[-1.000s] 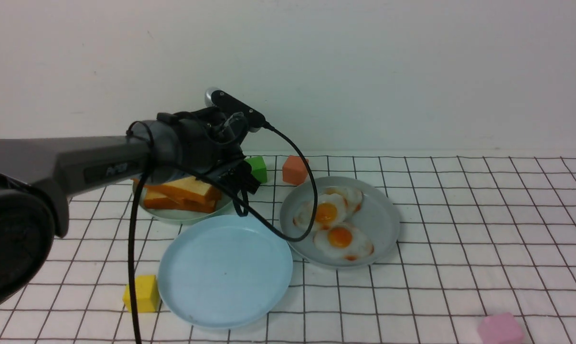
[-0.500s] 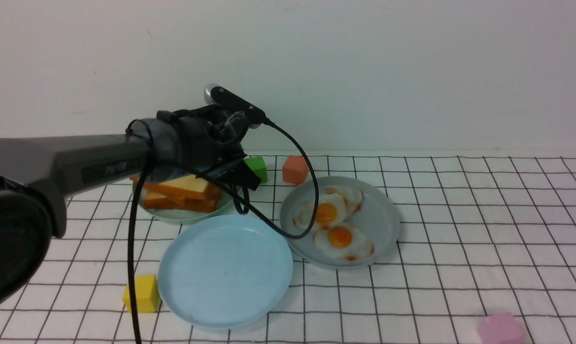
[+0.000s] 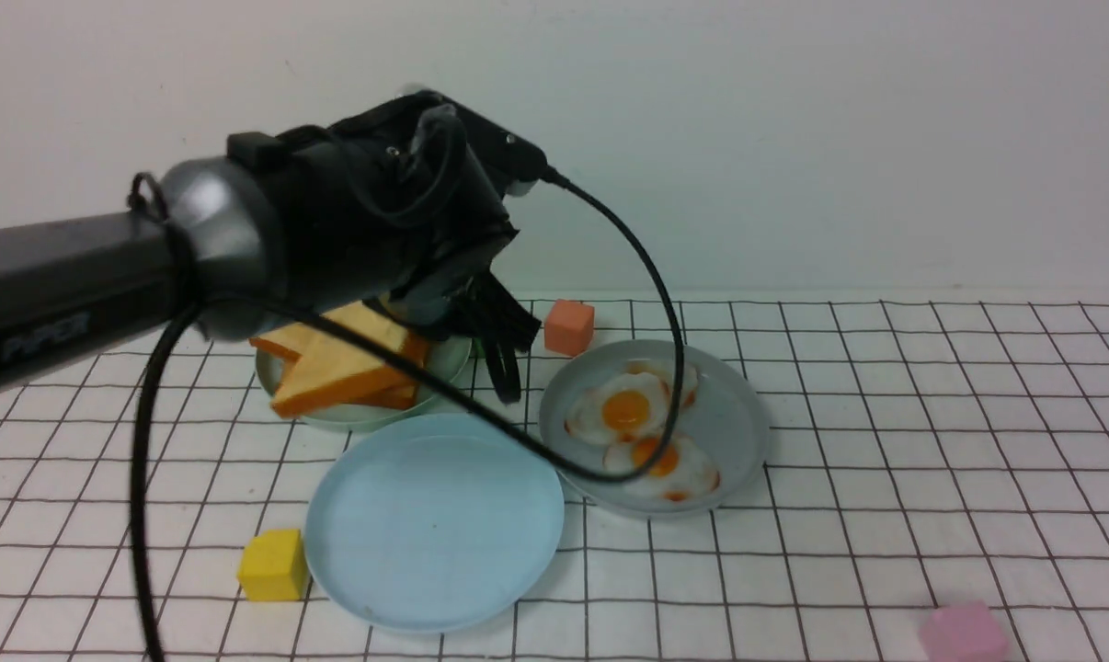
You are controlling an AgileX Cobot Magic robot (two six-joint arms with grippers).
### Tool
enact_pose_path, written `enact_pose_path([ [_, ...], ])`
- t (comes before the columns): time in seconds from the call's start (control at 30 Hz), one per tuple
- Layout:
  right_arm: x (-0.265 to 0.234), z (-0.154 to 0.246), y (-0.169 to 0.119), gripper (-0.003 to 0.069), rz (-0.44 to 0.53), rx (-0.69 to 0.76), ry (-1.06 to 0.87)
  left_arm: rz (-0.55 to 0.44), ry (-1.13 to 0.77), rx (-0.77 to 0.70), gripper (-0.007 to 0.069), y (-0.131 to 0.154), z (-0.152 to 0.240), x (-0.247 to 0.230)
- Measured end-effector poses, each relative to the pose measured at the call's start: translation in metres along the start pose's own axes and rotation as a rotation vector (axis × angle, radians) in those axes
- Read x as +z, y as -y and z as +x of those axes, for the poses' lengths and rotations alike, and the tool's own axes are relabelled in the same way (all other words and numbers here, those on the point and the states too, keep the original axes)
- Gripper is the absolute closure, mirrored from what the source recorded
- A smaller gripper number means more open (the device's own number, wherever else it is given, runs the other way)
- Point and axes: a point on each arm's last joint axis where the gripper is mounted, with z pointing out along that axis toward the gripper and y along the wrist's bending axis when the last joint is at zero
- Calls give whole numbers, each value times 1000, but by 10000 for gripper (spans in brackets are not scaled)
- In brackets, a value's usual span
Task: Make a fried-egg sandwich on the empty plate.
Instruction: Use the left arm to put a slice of bread into the empty plate in the middle
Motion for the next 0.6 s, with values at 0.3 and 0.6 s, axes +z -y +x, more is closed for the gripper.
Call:
enact_pose_path([
  [0.3,0,0,0,620,-2,0,-5,153,-68,101,549,20,56,-2],
  [0.6,0,-1,-2,616,-26,15,8,173,47,246,557,30,54,15],
])
